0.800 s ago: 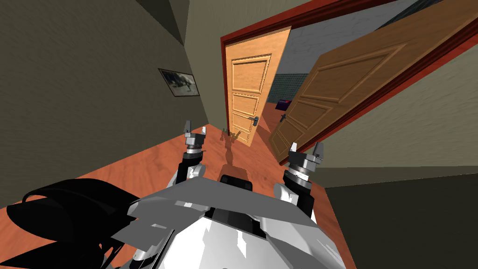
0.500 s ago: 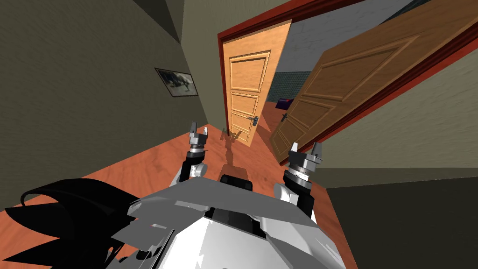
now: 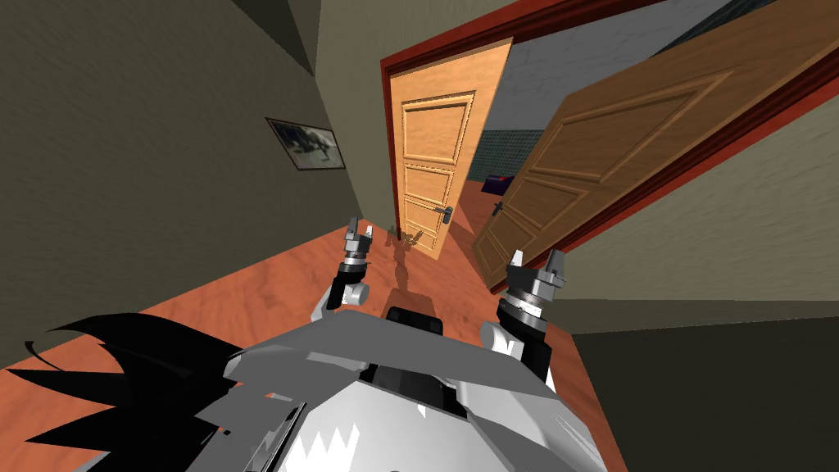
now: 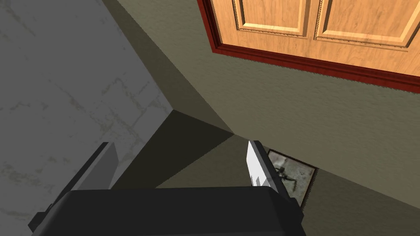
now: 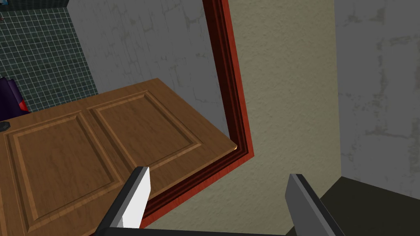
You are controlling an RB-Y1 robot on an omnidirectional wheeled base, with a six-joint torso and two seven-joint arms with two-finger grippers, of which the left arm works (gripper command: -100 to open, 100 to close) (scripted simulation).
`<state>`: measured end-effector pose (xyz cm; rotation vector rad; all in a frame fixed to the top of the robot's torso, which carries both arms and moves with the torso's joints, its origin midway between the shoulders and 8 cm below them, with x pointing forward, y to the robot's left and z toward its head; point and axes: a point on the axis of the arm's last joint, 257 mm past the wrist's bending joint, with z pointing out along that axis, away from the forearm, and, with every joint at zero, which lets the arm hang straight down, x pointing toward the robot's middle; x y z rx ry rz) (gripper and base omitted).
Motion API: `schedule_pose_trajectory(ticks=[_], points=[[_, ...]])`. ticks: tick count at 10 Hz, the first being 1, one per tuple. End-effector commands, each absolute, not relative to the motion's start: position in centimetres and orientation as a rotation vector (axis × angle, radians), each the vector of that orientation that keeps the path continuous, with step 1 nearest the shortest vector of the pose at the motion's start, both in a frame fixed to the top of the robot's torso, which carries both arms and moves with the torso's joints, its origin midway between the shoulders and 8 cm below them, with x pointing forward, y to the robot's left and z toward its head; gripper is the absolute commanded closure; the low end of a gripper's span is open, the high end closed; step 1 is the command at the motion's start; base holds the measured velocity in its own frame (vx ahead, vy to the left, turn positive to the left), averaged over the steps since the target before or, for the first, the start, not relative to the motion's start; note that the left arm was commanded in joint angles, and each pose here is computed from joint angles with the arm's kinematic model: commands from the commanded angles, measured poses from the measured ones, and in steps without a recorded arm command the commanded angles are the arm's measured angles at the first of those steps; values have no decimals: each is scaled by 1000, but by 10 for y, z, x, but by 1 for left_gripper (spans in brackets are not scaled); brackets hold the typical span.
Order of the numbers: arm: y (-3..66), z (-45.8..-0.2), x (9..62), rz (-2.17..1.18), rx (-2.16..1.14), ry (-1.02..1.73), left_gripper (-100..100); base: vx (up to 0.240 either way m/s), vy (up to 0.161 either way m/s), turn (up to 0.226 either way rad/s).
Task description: Push the door open
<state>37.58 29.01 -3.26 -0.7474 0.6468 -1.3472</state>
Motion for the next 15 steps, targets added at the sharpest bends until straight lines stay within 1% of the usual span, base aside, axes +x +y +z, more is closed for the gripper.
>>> schedule_pose_trajectory(ticks=[1,15], points=[[288,-45,386,-1352,-763,671,-100,110,-15,-20],[252,-126,469,-1385,-859,849,-100,89,-7,-19]])
